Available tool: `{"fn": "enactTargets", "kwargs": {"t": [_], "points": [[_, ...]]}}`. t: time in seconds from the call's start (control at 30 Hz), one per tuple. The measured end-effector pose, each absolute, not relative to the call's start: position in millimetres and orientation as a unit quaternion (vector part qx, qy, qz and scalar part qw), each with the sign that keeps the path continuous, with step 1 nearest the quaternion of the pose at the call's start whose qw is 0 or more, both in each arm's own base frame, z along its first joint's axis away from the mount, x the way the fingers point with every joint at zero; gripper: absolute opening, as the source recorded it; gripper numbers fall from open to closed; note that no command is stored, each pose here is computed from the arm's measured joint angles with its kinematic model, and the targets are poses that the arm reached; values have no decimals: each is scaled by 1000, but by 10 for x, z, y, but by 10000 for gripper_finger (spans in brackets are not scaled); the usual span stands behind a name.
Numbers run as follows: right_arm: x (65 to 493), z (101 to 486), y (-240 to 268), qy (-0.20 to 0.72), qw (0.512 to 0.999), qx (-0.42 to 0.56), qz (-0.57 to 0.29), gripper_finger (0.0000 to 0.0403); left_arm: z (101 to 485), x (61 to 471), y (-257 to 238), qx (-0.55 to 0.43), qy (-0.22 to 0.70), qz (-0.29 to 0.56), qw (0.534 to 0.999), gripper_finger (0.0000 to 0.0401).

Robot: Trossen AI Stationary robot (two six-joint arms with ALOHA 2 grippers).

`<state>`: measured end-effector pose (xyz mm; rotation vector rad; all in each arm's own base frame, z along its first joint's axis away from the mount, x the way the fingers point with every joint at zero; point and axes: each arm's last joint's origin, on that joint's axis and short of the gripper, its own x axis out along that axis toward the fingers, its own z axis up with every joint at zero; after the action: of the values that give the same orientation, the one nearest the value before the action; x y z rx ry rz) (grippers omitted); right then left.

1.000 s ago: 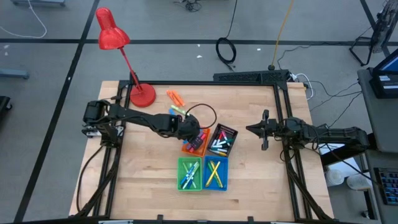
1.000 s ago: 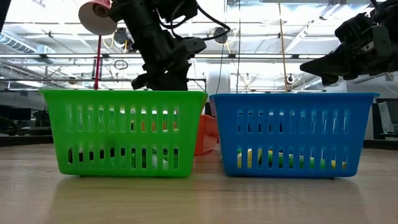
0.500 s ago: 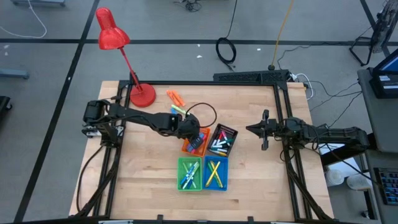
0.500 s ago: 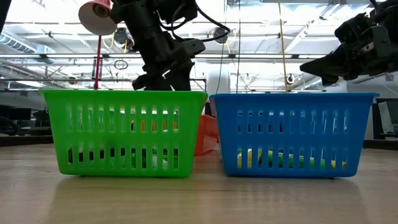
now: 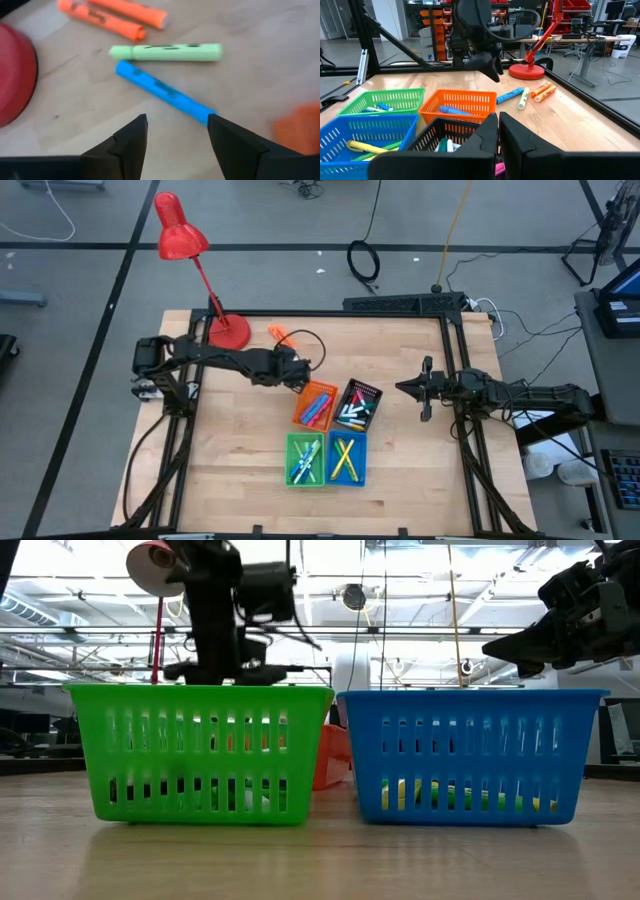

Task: Pick & Place Markers
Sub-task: Put the blue highlighter pen into the orange basket

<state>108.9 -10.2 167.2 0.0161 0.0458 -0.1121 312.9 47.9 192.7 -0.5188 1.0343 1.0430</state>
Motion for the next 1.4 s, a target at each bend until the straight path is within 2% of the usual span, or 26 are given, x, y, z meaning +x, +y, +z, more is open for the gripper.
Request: {"fn": "enactTargets", "kwargs": {"t": [0.2,0.43,0.67,1.03,1.4], "points": [[1089,1672,-102,23,998,8,-56,8,1637,2969,718,-284,455,496,683,214],[1089,1672,-102,23,998,8,-56,8,1437,2924,921,-348,407,475,698,214],[1089,1672,-102,23,998,8,-56,8,1427,2908,930,-351,411,475,694,214],[1089,1672,-102,23,998,8,-56,8,1384,2723,875,-340,474,513,629,214],[1089,1672,-102,23,998,8,-56,8,1406,2808,916,-294,455,496,679,214]]}}
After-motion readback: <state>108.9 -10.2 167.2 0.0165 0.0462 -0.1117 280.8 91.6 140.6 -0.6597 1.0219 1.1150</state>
